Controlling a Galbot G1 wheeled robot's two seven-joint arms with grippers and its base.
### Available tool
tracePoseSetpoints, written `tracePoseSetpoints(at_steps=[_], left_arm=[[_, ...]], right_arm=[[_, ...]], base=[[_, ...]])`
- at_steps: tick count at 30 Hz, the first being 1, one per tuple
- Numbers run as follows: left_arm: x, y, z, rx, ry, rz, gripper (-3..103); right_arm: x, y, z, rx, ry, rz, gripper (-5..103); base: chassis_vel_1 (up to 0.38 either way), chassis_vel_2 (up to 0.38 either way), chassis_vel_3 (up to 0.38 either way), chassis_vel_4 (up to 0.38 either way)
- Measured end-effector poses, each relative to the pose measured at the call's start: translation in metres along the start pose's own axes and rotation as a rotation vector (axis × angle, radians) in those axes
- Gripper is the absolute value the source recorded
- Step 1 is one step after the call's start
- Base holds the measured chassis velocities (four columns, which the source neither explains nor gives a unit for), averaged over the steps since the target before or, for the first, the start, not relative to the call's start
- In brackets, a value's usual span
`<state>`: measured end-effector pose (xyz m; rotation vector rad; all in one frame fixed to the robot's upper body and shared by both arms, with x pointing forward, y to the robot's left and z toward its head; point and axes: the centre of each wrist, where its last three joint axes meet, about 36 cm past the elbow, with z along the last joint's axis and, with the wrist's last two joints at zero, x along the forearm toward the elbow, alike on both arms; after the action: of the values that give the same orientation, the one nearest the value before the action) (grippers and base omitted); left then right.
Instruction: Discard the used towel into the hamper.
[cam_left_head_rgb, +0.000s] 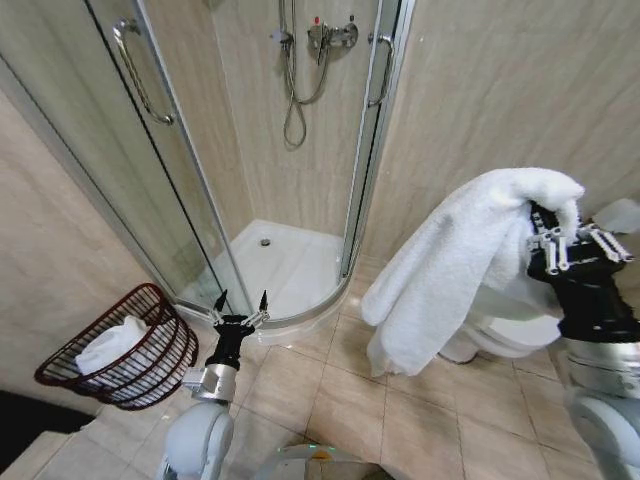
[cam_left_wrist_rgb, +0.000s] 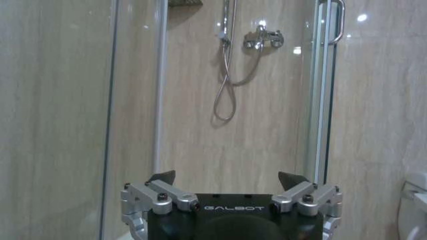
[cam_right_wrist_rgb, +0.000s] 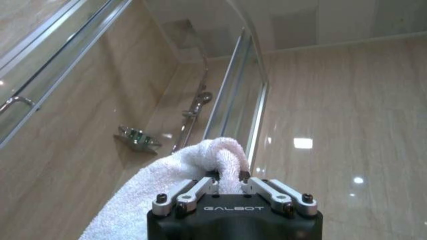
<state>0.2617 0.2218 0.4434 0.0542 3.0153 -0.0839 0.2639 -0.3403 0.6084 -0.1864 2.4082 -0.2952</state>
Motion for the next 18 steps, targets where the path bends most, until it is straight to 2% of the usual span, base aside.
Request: tracePoseSetpoints(at_steps=[18], left_arm=[[0.0, 0.0, 0.0, 0.0, 0.0, 0.0, 100]], right_arm=[[-0.0009, 0.0, 0.0002, -0.009, -0.018, 0.018, 12]], base=[[0.0, 0.0, 0.0, 0.0]])
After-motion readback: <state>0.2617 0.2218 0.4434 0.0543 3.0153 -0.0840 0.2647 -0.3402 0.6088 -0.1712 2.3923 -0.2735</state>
